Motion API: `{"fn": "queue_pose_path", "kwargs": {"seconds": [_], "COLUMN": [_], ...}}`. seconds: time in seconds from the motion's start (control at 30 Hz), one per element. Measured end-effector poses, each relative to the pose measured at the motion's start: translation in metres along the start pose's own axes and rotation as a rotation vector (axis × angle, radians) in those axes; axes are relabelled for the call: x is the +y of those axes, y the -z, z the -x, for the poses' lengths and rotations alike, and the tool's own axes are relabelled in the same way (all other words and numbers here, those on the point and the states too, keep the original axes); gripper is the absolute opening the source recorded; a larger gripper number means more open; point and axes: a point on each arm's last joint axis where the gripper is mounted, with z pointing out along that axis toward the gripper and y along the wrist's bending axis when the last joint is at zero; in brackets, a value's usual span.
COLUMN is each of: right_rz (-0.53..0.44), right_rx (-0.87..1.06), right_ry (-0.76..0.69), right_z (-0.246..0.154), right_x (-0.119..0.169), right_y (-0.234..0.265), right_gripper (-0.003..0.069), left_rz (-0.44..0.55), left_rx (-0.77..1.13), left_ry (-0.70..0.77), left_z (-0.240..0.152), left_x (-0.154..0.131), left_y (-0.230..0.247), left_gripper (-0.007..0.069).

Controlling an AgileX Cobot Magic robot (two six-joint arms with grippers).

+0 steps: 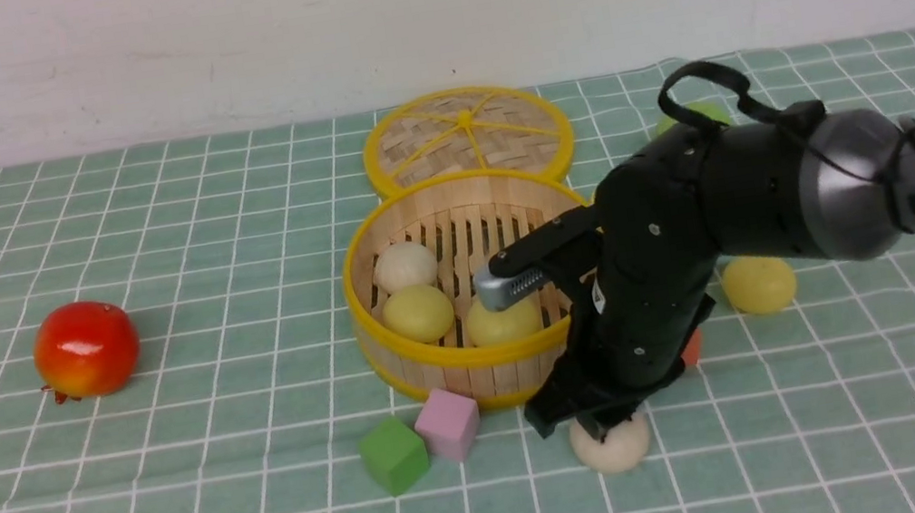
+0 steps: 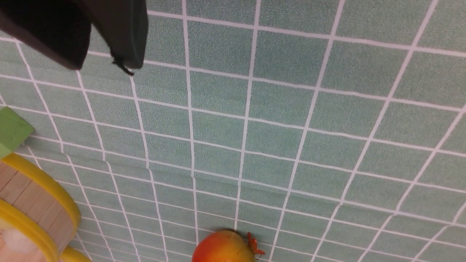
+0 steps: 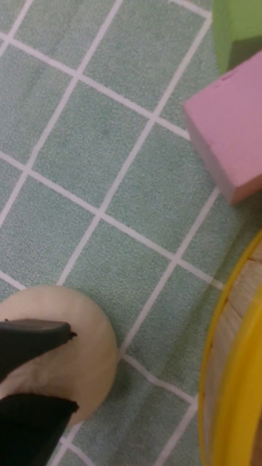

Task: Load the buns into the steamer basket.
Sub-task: Use the right arm to grab a steamed stuffed bun, then use the right arm to put the steamed stuffed bun into the steamer

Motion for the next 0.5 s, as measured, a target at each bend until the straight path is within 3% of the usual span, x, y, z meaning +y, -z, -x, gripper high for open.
{"fn": "queue_pose_path", "kwargs": {"seconds": [0.13, 0.33, 0.5], "right_rz": [-0.002, -0.003, -0.004], "right_rx": [0.016, 0.022, 0.031], "right_ry": [0.000, 0.000, 0.001], "right_z": [-0.0011, -0.0014, -0.0021], "right_x": [-0.0002, -0.0002, -0.0002], "right_y": [-0.0020, -0.0016, 0.0034], "right_gripper": [0.0220, 0.0026, 0.0006], "left_rz": [0.000, 0.000, 0.000], "left_rx": [0.000, 0.000, 0.000], "left_ry": [0.000, 0.000, 0.000], "left_z": [0.0000, 0.0000, 0.0000], "left_x": [0.0000, 0.0000, 0.0000], "left_y": [0.0000, 0.0000, 0.0000], "left_gripper": [0.0161, 0.0165, 0.0165]}}
